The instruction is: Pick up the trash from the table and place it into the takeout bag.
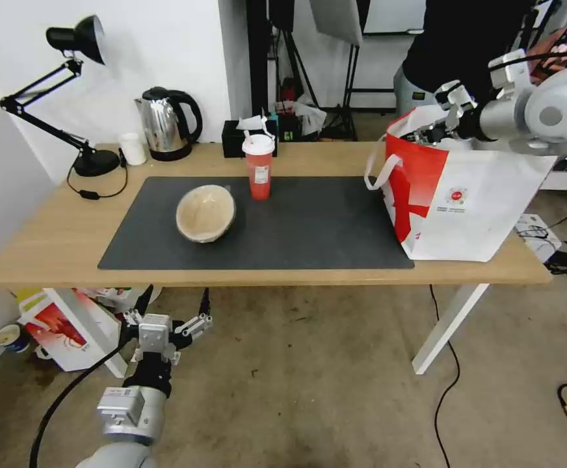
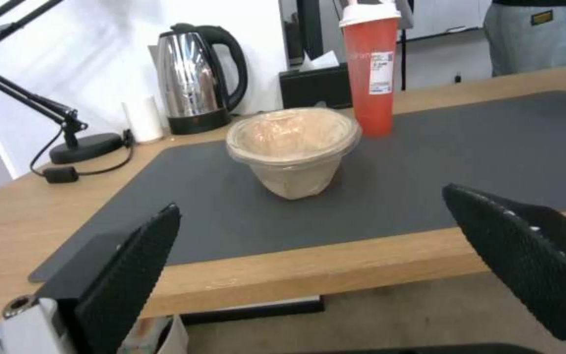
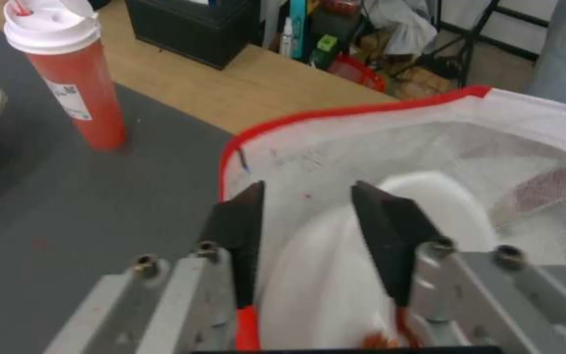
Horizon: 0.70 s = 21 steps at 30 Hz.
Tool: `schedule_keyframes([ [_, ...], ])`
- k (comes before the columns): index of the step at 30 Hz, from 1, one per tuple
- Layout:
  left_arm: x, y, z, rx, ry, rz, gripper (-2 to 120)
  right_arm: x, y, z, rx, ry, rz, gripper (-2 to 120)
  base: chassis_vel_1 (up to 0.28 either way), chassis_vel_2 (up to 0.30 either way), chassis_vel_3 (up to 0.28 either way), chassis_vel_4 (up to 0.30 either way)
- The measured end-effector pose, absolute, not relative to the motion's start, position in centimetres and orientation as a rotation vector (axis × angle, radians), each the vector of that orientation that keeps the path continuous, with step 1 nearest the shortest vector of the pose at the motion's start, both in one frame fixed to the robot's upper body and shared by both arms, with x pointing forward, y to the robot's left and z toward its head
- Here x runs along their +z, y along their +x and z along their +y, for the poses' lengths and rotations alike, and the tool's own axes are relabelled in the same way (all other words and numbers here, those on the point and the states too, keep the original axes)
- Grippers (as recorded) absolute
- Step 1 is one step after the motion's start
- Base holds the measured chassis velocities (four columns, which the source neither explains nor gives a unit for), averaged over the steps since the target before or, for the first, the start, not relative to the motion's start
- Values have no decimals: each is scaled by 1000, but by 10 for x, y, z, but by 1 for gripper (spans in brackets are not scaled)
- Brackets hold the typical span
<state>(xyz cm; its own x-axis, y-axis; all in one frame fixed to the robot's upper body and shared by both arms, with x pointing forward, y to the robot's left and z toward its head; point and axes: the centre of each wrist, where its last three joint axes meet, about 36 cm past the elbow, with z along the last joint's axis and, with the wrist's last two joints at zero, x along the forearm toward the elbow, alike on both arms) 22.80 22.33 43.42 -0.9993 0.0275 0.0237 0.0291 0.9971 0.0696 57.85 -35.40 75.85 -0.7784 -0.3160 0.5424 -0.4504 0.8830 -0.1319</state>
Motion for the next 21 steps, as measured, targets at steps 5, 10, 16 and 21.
schedule_keyframes([
  [5,434,228,223,-109,-44,-3117,100,761,578,-353,362,547,-2530,59,0,0,0,0],
  [10,434,228,223,-109,-44,-3117,100,762,578,-352,379,534,-2535,78,0,0,0,0],
  [16,434,228,223,-109,-44,-3117,100,769,576,-352,375,537,-2560,98,0,0,0,0],
  [21,434,228,223,-109,-44,-3117,100,782,569,-350,346,545,-2618,100,0,0,0,0],
])
